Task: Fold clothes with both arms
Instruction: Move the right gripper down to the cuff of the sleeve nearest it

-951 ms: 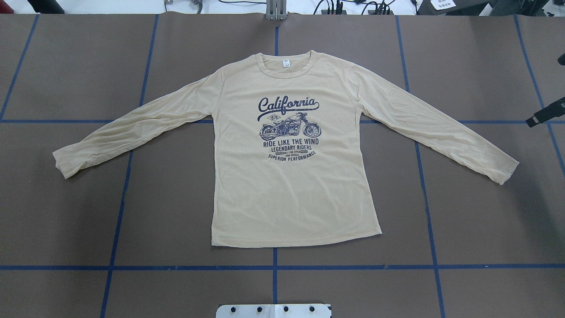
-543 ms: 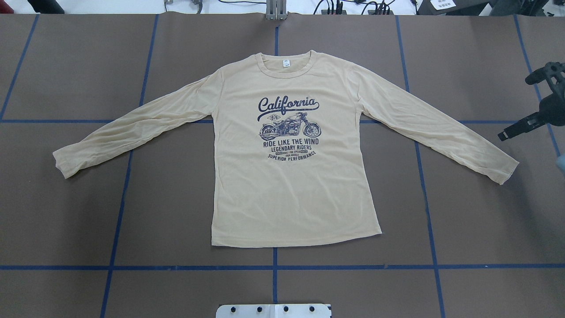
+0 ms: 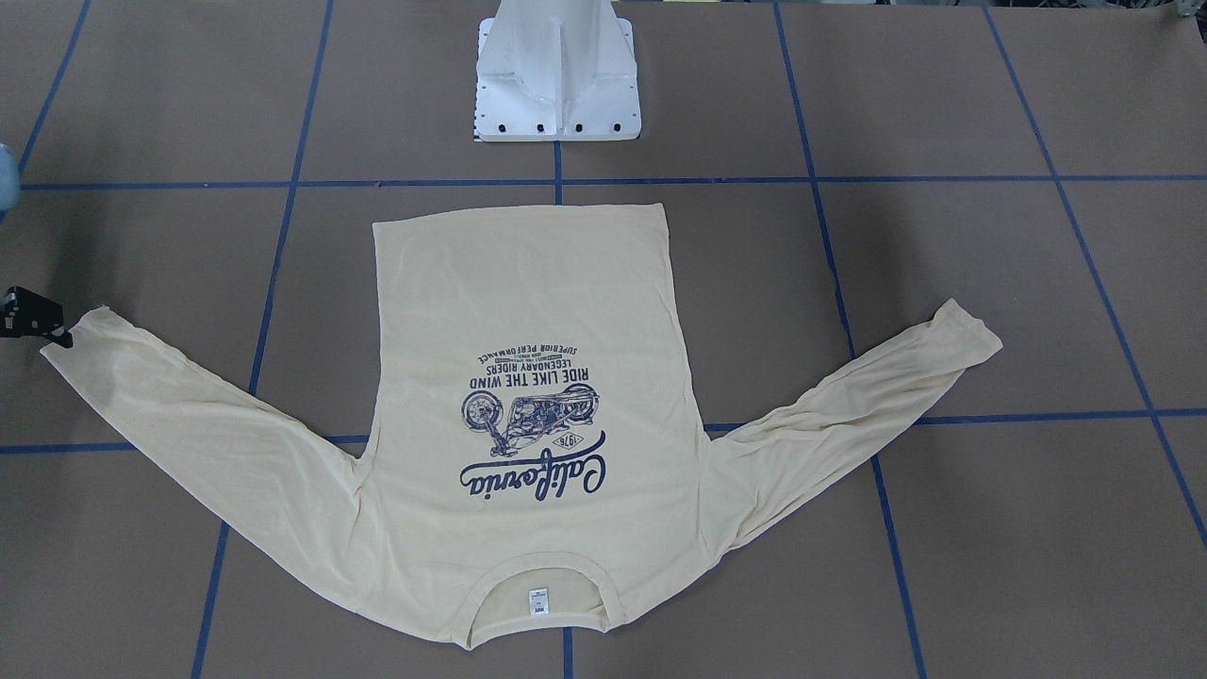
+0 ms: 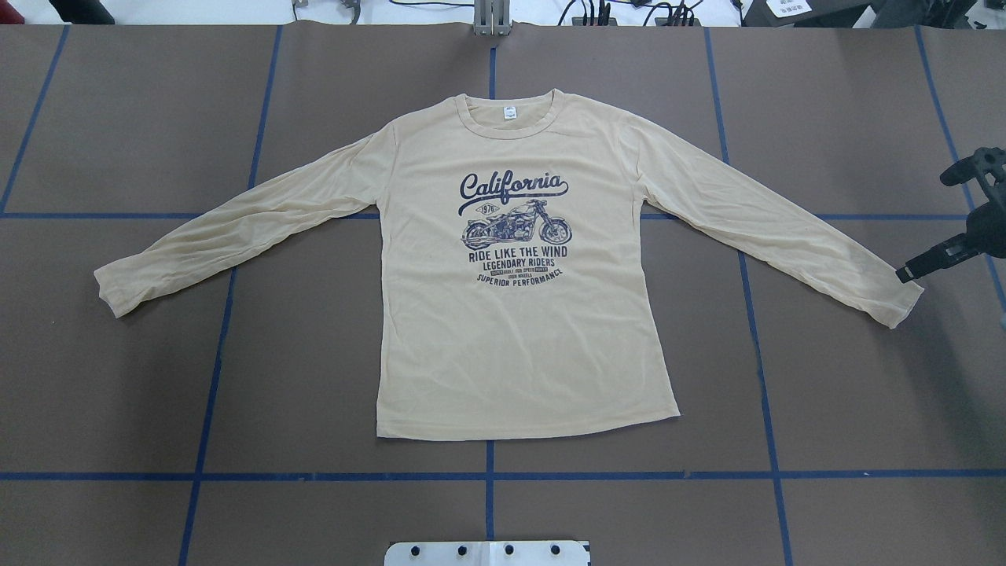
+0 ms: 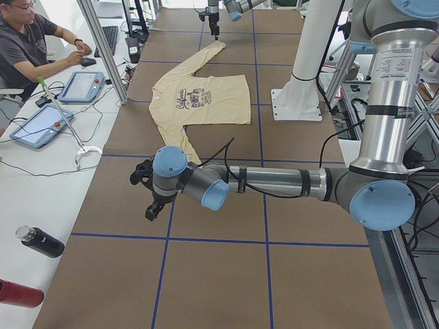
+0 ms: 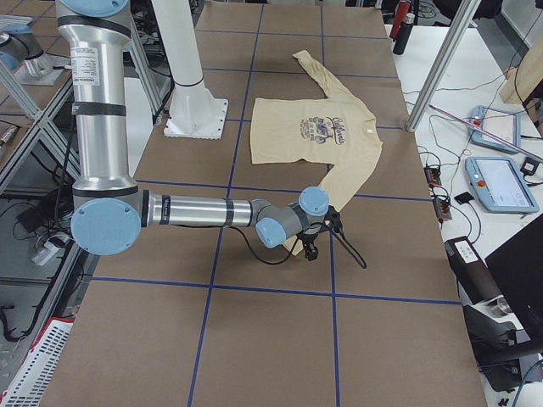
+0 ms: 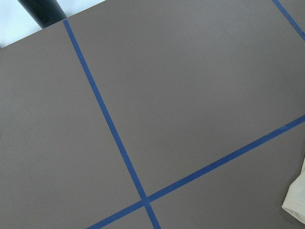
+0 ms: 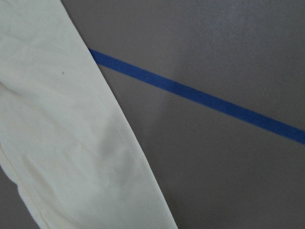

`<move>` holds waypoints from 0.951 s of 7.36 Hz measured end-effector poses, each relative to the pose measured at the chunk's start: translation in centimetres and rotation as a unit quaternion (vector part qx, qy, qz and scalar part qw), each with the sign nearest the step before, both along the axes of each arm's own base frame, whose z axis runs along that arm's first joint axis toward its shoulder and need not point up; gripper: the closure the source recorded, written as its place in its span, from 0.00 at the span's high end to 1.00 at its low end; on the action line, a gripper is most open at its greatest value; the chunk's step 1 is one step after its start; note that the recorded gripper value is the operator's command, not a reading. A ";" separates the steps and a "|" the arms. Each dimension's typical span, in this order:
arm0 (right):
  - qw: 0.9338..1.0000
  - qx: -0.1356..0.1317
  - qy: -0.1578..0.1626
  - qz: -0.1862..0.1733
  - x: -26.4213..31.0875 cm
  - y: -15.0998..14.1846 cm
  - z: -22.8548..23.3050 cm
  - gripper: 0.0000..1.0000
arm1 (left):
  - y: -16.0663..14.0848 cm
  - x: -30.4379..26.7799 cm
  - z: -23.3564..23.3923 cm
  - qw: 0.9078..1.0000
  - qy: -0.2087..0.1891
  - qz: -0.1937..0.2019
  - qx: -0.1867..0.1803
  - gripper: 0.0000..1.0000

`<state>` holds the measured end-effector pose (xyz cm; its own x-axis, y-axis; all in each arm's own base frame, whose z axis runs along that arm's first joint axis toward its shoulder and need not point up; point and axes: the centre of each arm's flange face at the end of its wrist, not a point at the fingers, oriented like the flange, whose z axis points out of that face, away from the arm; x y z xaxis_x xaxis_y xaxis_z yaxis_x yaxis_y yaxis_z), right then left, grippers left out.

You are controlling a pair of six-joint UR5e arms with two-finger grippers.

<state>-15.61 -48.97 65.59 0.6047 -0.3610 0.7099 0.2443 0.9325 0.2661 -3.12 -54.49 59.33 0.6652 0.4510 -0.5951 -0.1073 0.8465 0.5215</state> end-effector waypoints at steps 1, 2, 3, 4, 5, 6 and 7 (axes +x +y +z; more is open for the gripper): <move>1.000 -0.005 0.004 -0.006 -0.3 0.7 0.6 0.90 | 0.0 0.0 -0.2 1.000 0.001 0.001 0.002 1.00; 1.000 -0.007 0.007 -0.011 -0.9 1.0 0.9 0.80 | 0.0 0.0 -0.3 1.000 0.001 0.001 0.003 1.00; 1.000 -0.008 0.009 -0.015 -1.3 1.1 1.0 0.73 | 0.0 0.0 -0.3 1.000 0.001 0.001 0.003 1.00; 1.000 -0.008 0.009 -0.017 -1.6 1.1 1.0 0.67 | 0.0 0.0 -0.3 1.000 0.002 0.001 0.003 1.00; 1.000 -0.009 0.009 -0.018 -1.7 1.2 1.0 0.66 | 0.0 0.0 -0.3 1.000 0.002 0.001 0.003 1.00; 1.000 -0.009 0.009 -0.018 -1.6 1.3 1.2 0.60 | 0.0 0.0 -0.3 1.000 0.002 0.001 0.003 1.00; 1.000 -0.011 0.010 -0.018 -1.6 1.5 1.5 0.56 | 0.0 0.0 -0.3 1.000 0.002 0.001 0.002 1.00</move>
